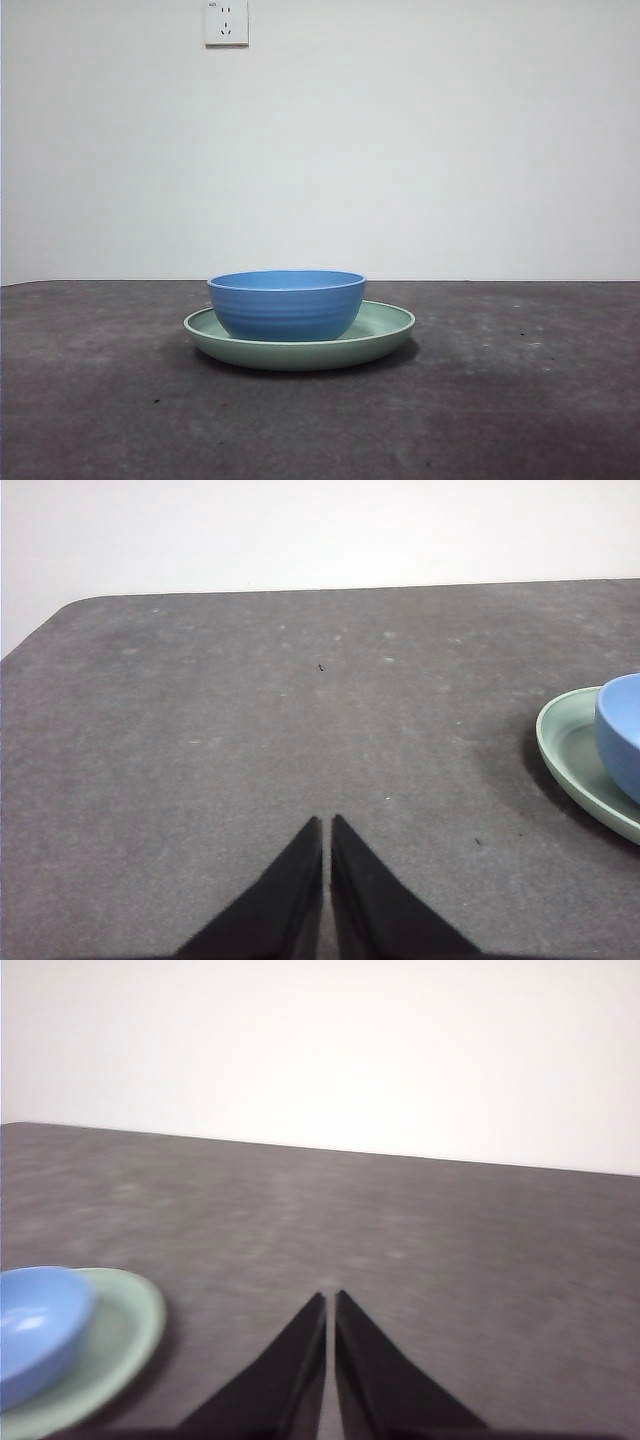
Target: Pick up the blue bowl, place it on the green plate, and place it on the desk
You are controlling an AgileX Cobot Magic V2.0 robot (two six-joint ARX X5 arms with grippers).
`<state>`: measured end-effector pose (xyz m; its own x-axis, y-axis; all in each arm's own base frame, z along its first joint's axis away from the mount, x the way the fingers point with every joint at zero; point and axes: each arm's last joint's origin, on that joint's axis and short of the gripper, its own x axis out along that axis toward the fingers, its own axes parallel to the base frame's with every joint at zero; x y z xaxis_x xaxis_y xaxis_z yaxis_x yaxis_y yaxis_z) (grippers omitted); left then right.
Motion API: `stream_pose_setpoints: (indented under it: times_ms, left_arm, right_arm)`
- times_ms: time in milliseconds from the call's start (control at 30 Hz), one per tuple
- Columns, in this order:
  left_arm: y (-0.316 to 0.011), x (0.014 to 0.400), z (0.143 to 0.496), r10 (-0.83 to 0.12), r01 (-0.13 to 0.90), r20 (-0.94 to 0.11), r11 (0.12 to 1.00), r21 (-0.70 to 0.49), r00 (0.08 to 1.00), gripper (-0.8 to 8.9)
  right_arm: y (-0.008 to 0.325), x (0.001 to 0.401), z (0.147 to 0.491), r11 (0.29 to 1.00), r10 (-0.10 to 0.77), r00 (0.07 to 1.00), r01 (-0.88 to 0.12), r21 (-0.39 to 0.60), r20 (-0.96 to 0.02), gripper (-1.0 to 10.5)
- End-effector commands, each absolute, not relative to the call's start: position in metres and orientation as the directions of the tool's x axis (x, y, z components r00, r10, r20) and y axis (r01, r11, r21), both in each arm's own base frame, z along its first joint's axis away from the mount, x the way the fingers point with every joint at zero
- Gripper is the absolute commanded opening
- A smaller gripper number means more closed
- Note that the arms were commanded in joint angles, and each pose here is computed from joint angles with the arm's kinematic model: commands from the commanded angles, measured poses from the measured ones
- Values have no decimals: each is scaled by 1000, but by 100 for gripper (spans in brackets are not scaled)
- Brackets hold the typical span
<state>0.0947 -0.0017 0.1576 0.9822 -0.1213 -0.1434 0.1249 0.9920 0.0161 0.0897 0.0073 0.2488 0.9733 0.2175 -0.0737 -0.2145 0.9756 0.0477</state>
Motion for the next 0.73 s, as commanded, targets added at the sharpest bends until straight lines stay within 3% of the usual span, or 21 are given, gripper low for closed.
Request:
stream_pose_setpoints:
  times_ms: [33, 167, 500, 733]
  left_arm:
    - [-1, 96, 150, -118, 121, -169, 993, 7, 979, 14]
    - [-1, 96, 150, -118, 121, -169, 993, 8, 979, 14]
    - [-1, 96, 150, -118, 121, -169, 993, 8, 979, 14]
    - [-1, 96, 150, -118, 121, -169, 993, 7, 979, 14]
  right_arm:
    - [5, 91, 232, 985, 160, 987, -159, 65, -21, 8]
    - [2, 93, 204, 990, 94, 996, -94, 101, 9, 9]
    - [2, 96, 163, 987, 92, 994, -83, 137, -59, 9]
    - [2, 96, 151, 986, 91, 983, -67, 155, -158, 9]
